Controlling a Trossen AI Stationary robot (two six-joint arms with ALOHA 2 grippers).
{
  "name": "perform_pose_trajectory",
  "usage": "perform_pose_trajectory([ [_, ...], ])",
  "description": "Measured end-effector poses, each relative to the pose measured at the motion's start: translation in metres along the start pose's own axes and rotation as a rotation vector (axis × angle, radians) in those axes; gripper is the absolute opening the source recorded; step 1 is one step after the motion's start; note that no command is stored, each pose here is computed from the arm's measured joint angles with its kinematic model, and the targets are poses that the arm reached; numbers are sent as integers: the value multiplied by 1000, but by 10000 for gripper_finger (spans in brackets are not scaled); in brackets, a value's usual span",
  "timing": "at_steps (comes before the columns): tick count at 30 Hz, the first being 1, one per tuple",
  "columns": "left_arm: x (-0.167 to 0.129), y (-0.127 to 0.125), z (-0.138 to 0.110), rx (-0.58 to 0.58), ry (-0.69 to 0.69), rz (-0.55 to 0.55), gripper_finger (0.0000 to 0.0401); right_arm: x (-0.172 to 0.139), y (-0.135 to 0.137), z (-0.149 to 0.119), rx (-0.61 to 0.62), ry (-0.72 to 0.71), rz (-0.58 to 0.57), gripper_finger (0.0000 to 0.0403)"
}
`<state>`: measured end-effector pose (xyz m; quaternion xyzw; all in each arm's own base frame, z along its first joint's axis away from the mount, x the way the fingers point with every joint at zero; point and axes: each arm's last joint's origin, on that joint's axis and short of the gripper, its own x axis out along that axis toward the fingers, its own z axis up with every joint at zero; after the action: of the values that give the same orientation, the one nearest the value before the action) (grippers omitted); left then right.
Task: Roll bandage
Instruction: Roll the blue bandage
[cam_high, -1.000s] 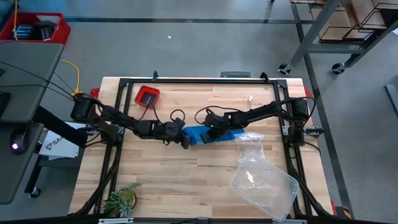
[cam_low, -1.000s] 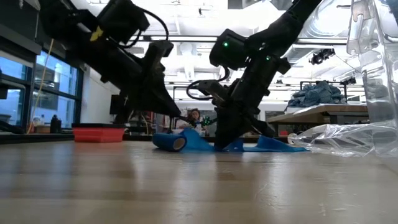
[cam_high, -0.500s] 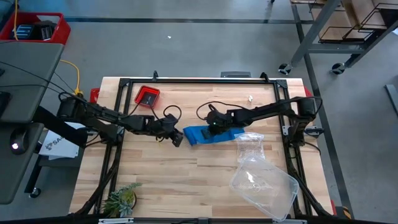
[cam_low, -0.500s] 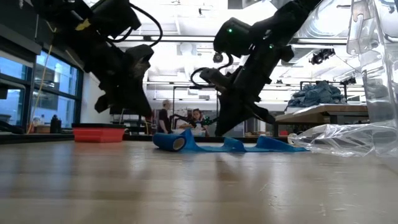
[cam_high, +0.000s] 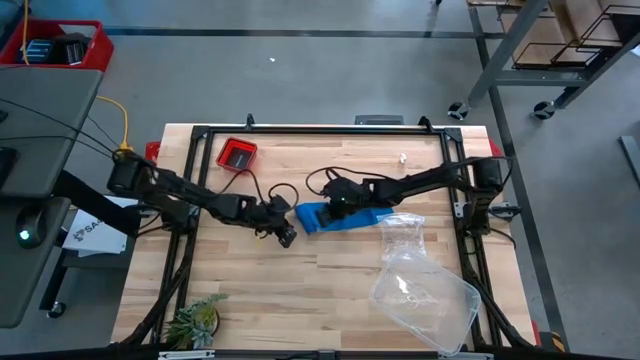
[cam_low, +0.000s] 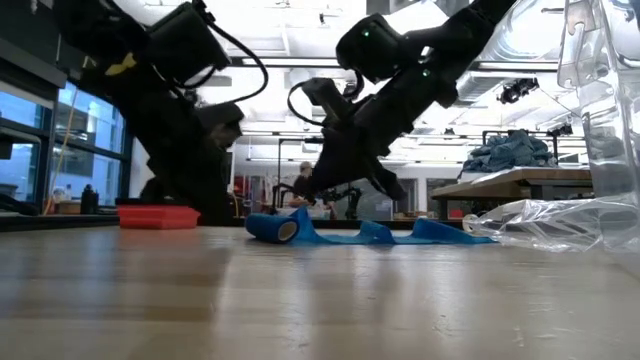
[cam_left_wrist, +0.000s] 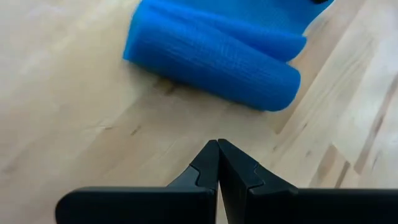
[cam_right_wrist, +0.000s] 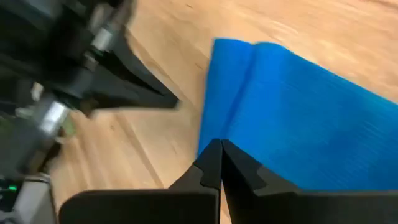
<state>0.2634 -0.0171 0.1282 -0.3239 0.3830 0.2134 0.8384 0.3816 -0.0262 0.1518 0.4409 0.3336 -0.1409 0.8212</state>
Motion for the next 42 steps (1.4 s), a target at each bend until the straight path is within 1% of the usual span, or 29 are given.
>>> perform_pose_trajectory([
  [5, 19, -5, -1, -17, -28, -78, 0, 3, 2, 1, 3, 2, 49, 0],
  [11, 29, -5, -3, -44, -29, -83, 0, 10, -2, 0, 7, 15, 55, 0],
  [16, 24, -6, -1, -41, -43, -88, 0, 18, -9, 4, 17, 17, 69, 0],
  [18, 19, -7, 3, -40, -70, -85, 0, 20, -5, 13, 8, -4, 96, 0],
  [20, 17, -6, 4, -48, -82, -68, 0, 22, -4, 18, -2, -7, 106, 0],
  [23, 16, 0, 1, -45, -37, -22, 0, 30, -6, 22, -4, 17, 116, 0],
  [26, 15, 3, -3, -36, 6, 15, 0, 33, -3, 23, -17, 38, 115, 0],
  [28, 16, 4, -4, -35, 14, 21, 0, 34, -4, 19, -26, 58, 98, 0],
  [33, 17, 4, -3, -39, -23, 16, 0, 35, -4, 14, -34, 68, 69, 0],
  [37, 18, 7, 0, -54, -33, 19, 0, 36, -8, 12, -37, 82, 22, 0],
  [42, 19, 12, 7, -55, -61, 28, 0, 37, -9, 12, -40, 73, 17, 0],
])
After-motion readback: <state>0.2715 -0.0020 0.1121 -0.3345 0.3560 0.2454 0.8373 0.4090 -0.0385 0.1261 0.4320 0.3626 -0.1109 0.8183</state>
